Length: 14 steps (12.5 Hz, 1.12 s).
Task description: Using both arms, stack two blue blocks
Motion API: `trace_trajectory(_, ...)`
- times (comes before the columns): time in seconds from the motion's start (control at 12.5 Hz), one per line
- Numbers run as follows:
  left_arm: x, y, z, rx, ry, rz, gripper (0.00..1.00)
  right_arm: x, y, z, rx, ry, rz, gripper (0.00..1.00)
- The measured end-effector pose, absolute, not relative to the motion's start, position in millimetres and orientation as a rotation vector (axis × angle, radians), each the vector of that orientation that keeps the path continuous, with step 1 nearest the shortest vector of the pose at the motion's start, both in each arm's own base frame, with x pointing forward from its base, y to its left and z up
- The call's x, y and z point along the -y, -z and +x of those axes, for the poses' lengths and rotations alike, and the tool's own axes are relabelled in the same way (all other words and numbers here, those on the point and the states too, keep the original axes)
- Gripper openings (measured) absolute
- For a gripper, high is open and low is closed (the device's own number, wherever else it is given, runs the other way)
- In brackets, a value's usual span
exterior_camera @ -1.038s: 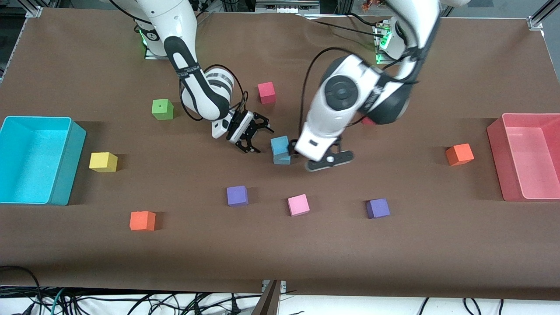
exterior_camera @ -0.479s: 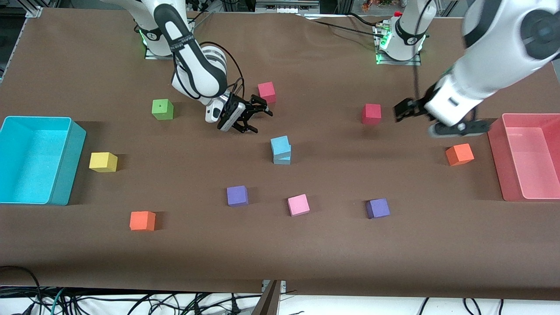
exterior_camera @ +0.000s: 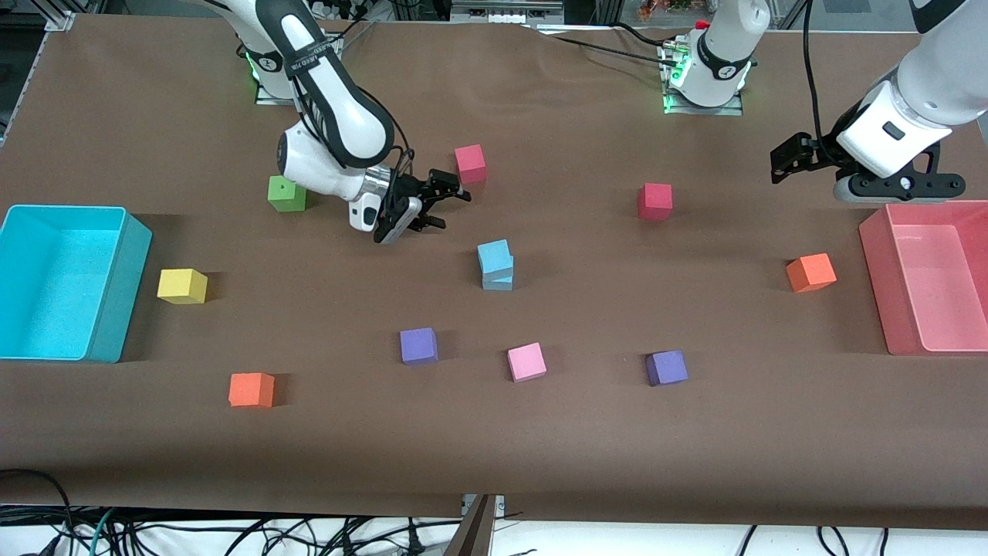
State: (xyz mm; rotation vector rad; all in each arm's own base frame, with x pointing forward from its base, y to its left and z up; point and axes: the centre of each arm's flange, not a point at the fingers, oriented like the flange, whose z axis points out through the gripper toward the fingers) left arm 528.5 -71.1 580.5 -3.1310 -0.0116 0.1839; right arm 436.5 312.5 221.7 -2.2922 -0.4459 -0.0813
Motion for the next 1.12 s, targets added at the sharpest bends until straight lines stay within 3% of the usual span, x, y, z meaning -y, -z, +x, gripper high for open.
trace_trajectory(0.4,71.2,-577.7,527.5,0.004,-0.199,-3.128,1.00,-259.4,-257.2,461.5,0.587,-0.227,-2.536,1.00)
trace_trajectory(0.64,71.2,-577.5,527.1,0.003,-0.203,-3.127,1.00,-207.1,-292.9,479.1,0.536,-0.318,-2.796,1.00)
trace_trajectory(1.12,71.1,-576.9,525.9,0.002,-0.219,-3.125,1.00,-98.8,-402.6,540.7,0.122,-0.095,-3.093,1.00)
